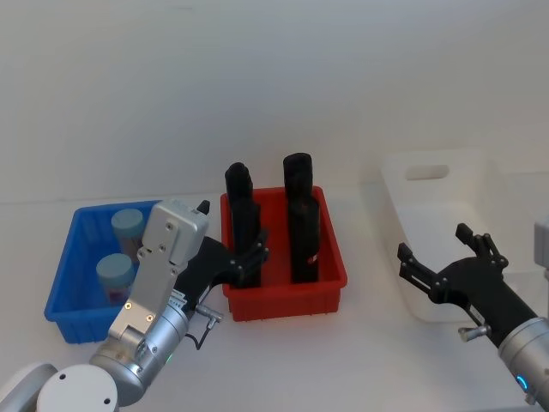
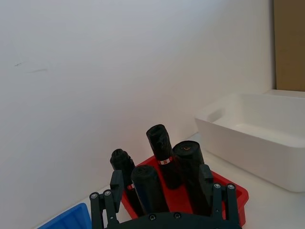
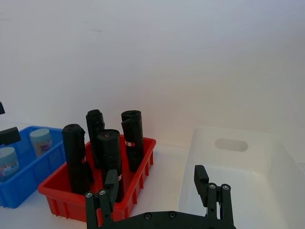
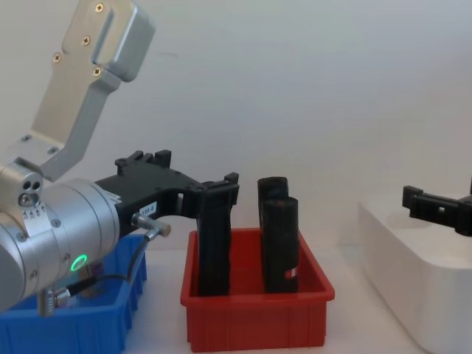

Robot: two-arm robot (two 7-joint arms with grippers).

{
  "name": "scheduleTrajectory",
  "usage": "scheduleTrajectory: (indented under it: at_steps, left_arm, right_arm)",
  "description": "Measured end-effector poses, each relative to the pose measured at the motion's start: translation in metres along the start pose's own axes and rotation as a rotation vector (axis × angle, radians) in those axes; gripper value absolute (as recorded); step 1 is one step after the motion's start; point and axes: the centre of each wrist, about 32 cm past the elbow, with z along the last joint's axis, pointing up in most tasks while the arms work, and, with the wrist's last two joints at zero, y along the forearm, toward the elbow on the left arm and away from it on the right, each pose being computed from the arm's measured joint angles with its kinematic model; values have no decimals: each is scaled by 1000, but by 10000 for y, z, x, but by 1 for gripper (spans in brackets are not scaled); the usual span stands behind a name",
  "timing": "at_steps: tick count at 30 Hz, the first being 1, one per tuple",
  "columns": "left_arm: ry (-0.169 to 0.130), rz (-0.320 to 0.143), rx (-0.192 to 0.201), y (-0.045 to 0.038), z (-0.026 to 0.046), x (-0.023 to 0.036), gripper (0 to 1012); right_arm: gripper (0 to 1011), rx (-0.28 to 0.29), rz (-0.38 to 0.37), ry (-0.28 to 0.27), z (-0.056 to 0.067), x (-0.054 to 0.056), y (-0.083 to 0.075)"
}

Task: Pick the cotton swabs from the blue box and place them into the white box.

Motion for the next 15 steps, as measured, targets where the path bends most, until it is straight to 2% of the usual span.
scheduleTrajectory:
  at_steps: [15]
  left_arm:
    - [0, 0, 0, 0, 0, 0, 1004]
  right_arm:
    - [1002, 0, 0, 0, 0, 0, 0]
